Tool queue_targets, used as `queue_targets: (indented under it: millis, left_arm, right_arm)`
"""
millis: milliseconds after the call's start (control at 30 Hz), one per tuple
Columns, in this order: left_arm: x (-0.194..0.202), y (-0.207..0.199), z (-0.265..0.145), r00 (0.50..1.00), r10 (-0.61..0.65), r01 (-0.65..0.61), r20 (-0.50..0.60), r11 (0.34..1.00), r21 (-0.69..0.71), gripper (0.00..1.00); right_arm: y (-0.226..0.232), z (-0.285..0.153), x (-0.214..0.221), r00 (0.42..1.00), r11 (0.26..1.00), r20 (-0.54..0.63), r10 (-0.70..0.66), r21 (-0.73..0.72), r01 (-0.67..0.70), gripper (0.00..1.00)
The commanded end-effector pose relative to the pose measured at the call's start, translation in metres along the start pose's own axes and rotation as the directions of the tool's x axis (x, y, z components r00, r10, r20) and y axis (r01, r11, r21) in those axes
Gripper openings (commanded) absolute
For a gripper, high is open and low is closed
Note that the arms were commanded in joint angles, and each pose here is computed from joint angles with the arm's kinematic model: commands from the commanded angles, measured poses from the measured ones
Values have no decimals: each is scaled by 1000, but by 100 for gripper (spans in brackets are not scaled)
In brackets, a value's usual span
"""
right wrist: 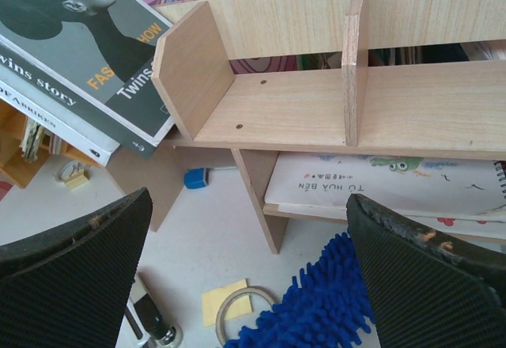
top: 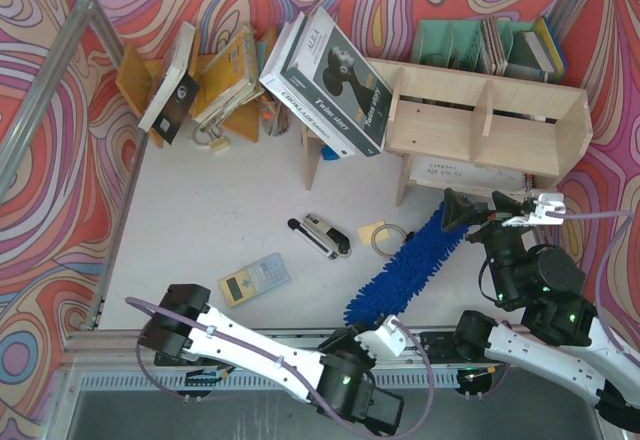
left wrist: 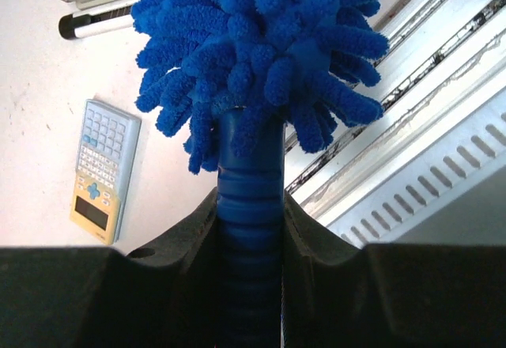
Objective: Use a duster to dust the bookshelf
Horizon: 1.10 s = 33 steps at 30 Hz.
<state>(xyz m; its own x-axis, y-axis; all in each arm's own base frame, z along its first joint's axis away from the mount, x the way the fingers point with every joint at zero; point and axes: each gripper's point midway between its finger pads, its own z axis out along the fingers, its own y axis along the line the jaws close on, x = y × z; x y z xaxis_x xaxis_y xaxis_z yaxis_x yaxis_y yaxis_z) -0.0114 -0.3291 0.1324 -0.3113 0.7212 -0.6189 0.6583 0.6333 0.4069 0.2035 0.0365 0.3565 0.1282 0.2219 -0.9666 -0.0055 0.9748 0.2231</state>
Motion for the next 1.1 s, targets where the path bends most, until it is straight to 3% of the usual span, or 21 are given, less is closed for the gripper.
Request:
queue_targets:
  millis: [0, 167, 567, 1067]
  left_arm:
    - [-2, 26, -19, 996, -8, 11, 83, 999, -43, 0]
    - [1, 40, -32, 990, -16, 27, 140, 997, -76, 0]
    - [39, 74, -76, 984, -99, 121, 150, 981, -150, 0]
    - [74, 109, -63, 937, -317, 338, 148, 929, -148, 0]
  right_arm:
    - [-4, 1, -8, 1000, 1000, 11, -15, 27, 14, 99]
    - [-3, 3, -5, 1000, 999, 4, -29, 35, 28, 99]
    - [-4, 8, 0, 998, 995, -9, -66, 70, 66, 99]
    - [2, 14, 10, 994, 991, -39, -101, 81, 104, 99]
